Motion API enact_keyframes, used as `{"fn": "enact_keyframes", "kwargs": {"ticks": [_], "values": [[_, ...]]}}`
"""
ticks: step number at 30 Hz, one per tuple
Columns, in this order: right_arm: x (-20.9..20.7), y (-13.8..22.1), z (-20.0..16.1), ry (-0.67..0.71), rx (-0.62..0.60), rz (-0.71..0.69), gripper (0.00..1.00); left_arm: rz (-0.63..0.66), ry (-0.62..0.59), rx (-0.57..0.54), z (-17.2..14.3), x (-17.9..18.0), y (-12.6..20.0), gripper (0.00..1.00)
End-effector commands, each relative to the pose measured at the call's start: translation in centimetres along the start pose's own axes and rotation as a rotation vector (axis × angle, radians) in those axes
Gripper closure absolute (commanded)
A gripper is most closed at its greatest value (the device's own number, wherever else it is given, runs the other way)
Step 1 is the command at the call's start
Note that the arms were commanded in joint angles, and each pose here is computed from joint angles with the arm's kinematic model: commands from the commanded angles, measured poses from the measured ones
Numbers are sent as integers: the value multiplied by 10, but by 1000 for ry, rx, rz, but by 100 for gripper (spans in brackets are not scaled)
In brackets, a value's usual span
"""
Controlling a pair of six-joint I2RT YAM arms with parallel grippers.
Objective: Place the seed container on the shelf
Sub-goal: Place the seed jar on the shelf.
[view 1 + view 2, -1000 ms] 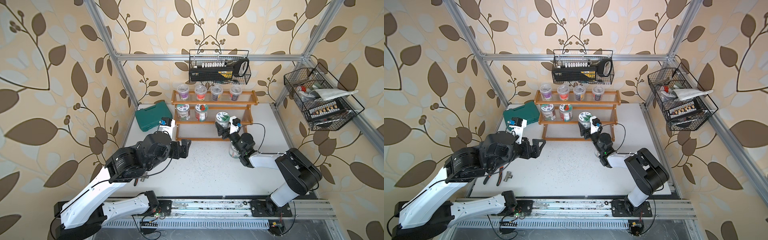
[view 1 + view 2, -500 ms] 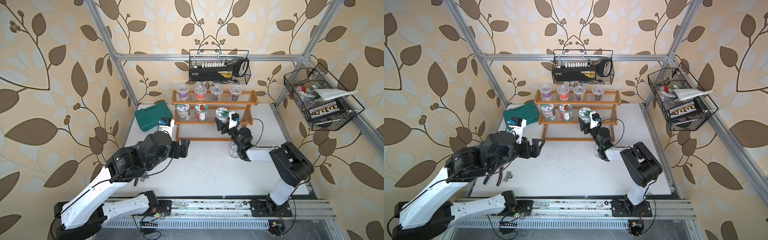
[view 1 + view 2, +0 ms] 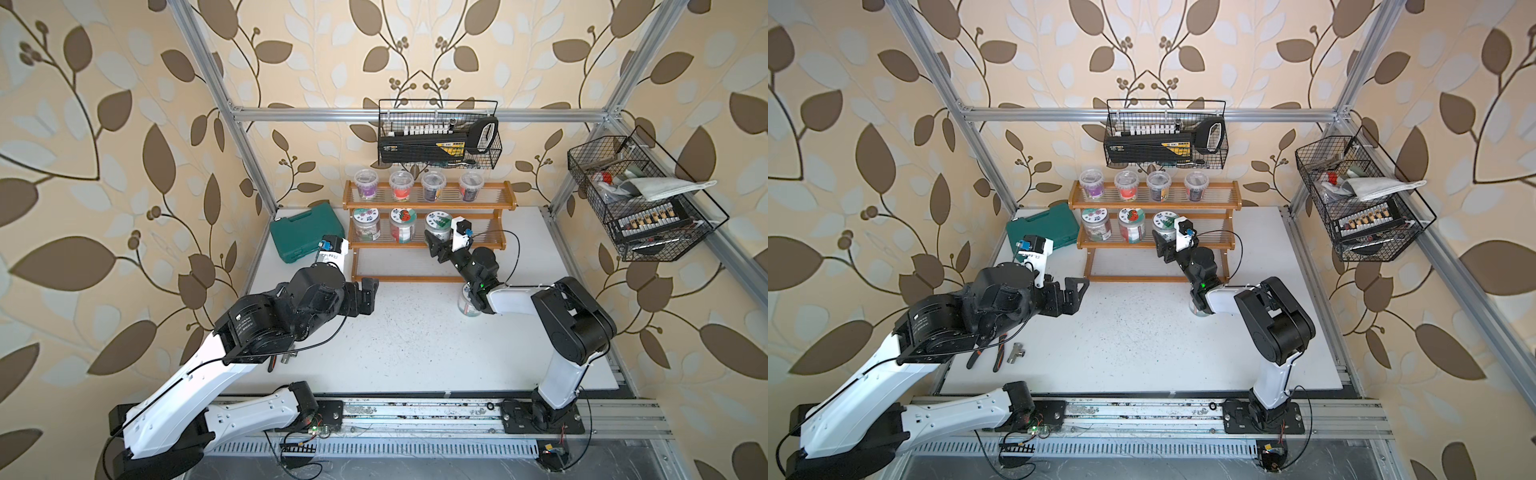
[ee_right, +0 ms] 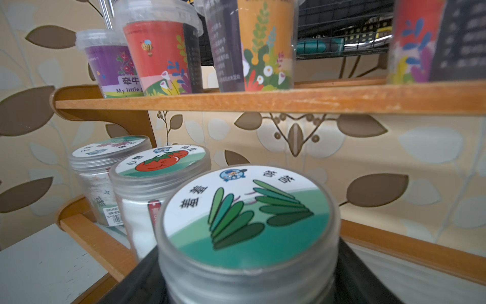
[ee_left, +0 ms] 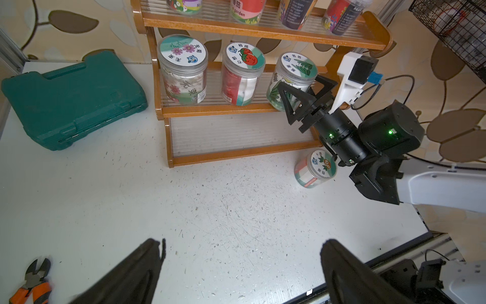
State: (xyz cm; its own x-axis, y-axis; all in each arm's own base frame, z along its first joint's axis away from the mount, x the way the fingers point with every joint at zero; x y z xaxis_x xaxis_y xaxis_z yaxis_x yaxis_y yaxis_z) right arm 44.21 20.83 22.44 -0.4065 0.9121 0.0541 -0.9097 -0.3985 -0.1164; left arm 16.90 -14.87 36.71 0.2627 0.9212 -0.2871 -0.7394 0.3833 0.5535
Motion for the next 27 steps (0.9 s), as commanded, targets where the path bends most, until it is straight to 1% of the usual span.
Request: {"fn": "enact_keyframes", "kwargs": {"ticks": [1,10,16,19,21,27], "values": [[-2,-9,11,7,-43,5,50,20,-5,-14,2,5,0,2],[-12,-18,4,1,-24,-17,50,29,-11,-8,2,4,-5,2],[-16,-25,-1,2,-9,-22,45,32,-12,-6,2,4,-6,2],[-14,-27,-1,-1,-5,-7,40,34,-8,-7,1,6,-6,2],[-14,-26,-1,-3,-7,-4,35,34,-8,-4,0,6,-6,2],[-15,-18,3,-9,-24,-17,11,32,-5,1,0,5,-8,2]]}}
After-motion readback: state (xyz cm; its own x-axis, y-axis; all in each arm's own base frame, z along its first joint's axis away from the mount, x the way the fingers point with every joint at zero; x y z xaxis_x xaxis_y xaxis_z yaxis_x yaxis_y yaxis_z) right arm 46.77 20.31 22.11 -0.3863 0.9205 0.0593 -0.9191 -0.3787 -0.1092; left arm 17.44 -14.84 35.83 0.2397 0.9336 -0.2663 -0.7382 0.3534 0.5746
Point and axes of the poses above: each gripper's point midway between its finger pads, its own y axis back along the fingers, its own x axis along the line the jaws close on, z = x × y, the point moved 3 cm from there along y, back along the fingers, and after that the axes turned 2 degrees about y, right-handed, at the moved point
